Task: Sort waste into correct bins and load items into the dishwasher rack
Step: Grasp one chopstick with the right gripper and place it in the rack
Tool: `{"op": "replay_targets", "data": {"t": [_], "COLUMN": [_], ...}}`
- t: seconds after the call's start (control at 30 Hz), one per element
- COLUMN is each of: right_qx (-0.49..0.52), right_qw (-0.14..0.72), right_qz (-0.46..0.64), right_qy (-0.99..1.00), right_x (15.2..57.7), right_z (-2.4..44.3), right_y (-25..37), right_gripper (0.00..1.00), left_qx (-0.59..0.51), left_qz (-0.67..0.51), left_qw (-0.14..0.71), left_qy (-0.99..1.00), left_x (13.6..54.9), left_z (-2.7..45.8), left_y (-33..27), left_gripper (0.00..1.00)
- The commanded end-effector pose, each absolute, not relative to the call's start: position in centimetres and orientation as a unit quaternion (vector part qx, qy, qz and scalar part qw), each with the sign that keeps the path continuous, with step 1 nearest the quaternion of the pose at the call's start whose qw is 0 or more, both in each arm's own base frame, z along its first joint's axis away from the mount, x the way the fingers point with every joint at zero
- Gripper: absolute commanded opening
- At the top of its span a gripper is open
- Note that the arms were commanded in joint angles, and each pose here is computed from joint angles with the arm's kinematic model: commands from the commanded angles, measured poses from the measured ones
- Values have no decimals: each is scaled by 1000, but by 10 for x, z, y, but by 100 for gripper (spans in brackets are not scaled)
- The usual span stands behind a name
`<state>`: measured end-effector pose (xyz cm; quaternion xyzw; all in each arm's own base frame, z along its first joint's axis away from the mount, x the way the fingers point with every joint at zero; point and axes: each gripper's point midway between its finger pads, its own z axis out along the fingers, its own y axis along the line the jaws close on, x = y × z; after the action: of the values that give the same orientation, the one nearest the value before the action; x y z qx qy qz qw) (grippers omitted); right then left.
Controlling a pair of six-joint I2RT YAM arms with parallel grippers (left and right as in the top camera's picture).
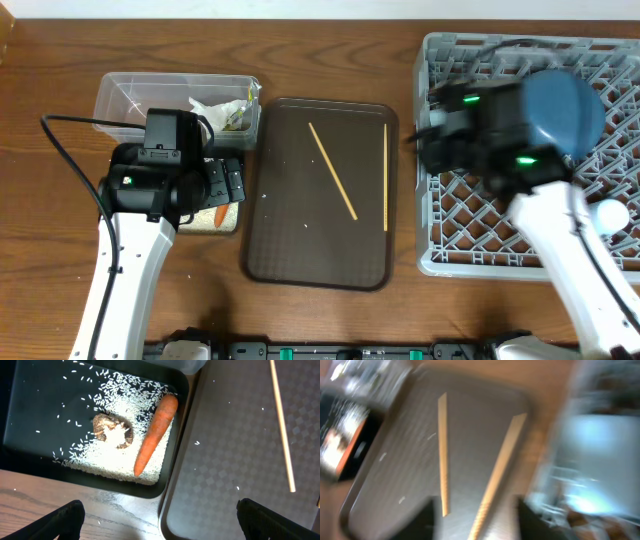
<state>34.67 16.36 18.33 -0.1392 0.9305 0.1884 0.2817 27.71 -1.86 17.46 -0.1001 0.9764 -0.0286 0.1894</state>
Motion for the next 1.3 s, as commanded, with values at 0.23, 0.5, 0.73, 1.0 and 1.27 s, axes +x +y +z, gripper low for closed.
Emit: {"op": "replay_targets", "data": {"t": [0.23, 0.5, 0.73, 1.0, 1.27], "right_qx": [-289, -325, -311, -298, -225], "right_qw": [216, 224, 193, 235, 345], "right_qz": [146, 74, 43, 60, 71], "right_qy": [921, 916, 930, 923, 909], "right_x": [342, 362, 355, 355, 366], "right_z": [74, 9, -8, 52, 172], "right_y": [264, 272, 257, 256, 204], "right_gripper": [67, 33, 1, 1, 1], "left_qx": [-99, -99, -99, -99, -99], "left_qz": [-22, -22, -22, -22, -22], "left_qw": [197, 197, 197, 197, 197], "left_qy": [975, 975, 975, 975, 975], "left_x": [278, 278, 278, 278, 278], "left_z": [179, 179, 179, 179, 179], "left_y": [-15, -15, -15, -15, -15], "left_gripper": [98, 98, 98, 98, 98]}}
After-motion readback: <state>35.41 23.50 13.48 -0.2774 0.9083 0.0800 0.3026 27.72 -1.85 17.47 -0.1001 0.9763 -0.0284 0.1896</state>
